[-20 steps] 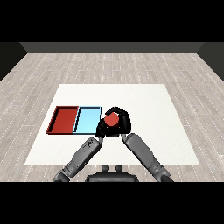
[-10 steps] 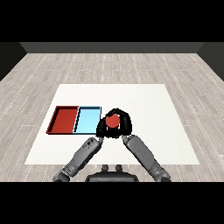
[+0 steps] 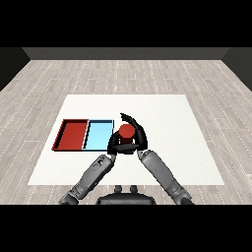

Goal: Pick the red can and put it in the red box

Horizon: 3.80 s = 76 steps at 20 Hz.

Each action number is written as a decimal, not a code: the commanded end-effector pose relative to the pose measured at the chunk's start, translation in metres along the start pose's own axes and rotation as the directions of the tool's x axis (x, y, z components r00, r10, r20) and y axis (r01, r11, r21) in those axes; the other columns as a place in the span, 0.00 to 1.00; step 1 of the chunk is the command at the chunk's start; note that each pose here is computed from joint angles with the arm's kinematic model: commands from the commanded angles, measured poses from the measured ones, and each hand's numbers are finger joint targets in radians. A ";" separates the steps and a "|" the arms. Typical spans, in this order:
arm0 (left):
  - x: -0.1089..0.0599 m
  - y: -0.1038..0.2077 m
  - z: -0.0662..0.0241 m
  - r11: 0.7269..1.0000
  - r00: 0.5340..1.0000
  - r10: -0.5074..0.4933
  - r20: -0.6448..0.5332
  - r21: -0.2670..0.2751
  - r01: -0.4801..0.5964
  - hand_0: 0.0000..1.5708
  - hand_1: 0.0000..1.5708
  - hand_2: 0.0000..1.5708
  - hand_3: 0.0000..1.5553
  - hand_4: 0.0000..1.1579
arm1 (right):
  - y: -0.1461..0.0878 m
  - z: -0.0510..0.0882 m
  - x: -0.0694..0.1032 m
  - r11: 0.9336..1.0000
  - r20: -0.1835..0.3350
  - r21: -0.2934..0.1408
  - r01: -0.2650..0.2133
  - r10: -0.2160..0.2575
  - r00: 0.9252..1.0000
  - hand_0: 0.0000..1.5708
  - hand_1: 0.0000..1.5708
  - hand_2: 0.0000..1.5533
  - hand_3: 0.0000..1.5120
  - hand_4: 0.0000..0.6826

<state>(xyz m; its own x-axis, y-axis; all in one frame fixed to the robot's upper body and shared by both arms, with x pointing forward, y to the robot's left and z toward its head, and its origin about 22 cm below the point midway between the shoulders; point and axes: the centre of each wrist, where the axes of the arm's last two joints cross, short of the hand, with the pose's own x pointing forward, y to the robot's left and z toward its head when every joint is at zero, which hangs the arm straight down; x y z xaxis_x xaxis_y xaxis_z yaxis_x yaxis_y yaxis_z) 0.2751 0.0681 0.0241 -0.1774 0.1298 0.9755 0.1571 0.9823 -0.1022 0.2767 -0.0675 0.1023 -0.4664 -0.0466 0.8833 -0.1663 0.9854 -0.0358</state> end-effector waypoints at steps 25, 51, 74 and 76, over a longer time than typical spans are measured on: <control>0.029 0.050 -0.0181 0.994 0.996 -0.078 0.052 0.075 0.074 1.00 1.00 1.00 0.94 0.99 | -0.121 0.049 0.040 0.978 0.123 -0.205 0.025 0.001 0.992 0.00 0.00 0.00 0.00 0.00; 0.023 0.340 -0.0217 0.614 0.732 -0.492 -0.471 0.408 0.675 1.00 1.00 0.98 0.92 0.88 | -0.175 0.082 -0.005 0.948 -0.025 -0.301 -0.103 0.100 0.995 0.00 0.00 0.00 0.00 0.00; -0.011 0.346 -0.0204 0.587 0.448 -0.473 -0.758 0.108 0.802 0.00 0.00 0.00 0.00 0.00 | -0.185 0.078 -0.031 0.949 -0.020 -0.269 -0.162 0.163 0.986 0.00 0.00 0.00 0.00 0.00; -0.008 0.352 -0.0157 0.582 0.486 -0.472 -0.736 0.154 0.799 0.00 0.00 0.00 0.00 0.00 | -0.179 0.089 -0.029 0.953 -0.024 -0.256 -0.163 0.162 0.987 0.00 0.00 0.00 0.00 0.00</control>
<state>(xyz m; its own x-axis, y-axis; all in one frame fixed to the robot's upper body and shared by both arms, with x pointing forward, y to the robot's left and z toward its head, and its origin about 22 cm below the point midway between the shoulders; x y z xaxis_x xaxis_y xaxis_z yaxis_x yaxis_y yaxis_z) 0.3466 0.3961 -0.0295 0.5568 -0.5162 0.6508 -0.1490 0.7087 0.6896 0.2502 -0.2522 0.0399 -0.4536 0.1300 0.8816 0.1515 0.9862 -0.0675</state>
